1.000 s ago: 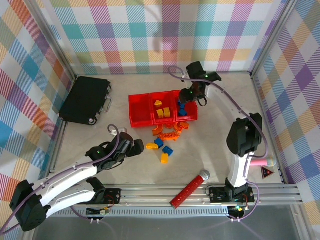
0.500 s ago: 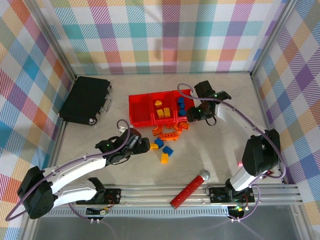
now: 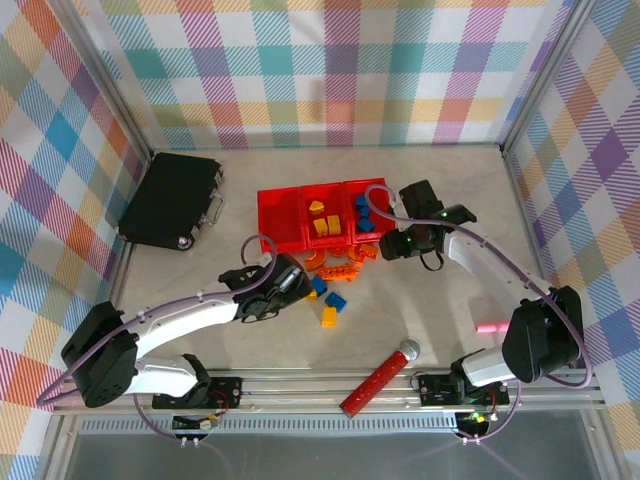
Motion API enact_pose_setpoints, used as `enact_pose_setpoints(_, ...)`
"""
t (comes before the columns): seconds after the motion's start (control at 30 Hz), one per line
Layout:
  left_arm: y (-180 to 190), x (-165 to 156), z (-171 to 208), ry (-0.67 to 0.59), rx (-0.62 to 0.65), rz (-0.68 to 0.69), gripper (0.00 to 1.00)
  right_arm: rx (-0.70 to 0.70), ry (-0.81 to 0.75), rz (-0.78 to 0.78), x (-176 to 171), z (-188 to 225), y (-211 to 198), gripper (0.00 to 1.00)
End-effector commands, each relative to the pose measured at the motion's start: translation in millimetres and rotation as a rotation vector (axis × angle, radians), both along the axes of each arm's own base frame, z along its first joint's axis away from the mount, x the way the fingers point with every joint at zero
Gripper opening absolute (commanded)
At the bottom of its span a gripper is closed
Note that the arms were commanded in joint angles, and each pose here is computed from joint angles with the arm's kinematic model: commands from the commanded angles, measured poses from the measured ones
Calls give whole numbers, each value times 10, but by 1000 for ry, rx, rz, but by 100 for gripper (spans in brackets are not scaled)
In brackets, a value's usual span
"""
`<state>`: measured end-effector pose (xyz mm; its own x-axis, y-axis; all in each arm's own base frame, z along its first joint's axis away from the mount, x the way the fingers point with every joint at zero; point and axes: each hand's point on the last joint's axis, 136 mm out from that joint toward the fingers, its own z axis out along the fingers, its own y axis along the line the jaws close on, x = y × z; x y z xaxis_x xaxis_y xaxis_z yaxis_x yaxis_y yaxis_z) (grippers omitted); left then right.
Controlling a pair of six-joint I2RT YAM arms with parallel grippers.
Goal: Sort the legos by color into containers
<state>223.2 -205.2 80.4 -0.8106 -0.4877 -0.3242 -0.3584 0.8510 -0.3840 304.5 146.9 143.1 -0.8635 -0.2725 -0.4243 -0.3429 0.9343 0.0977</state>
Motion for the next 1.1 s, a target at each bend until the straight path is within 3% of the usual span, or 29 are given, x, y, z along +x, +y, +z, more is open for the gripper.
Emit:
enact_pose_setpoints(0.0, -11, 39, -4, -25, -71, 183, 98, 26, -33, 11, -6, 54, 34, 57)
enact_pose_setpoints(0.33, 47, 120, -168, -24, -161, 498, 93, 34, -34, 30, -83, 3, 29, 57)
enact_pose_setpoints(0.63, -219, 126, -204, -5, -187, 565, 87, 55, -41, 48, -88, -32, 69, 57)
enact_pose_setpoints(0.93, -212, 153, -218, 7, -153, 657, 84, 75, -39, 62, -116, -84, 100, 57)
enact_pose_setpoints(1.07, -260, 179, -265, 22, -146, 675, 78, 71, -33, 64, -122, -114, 96, 57)
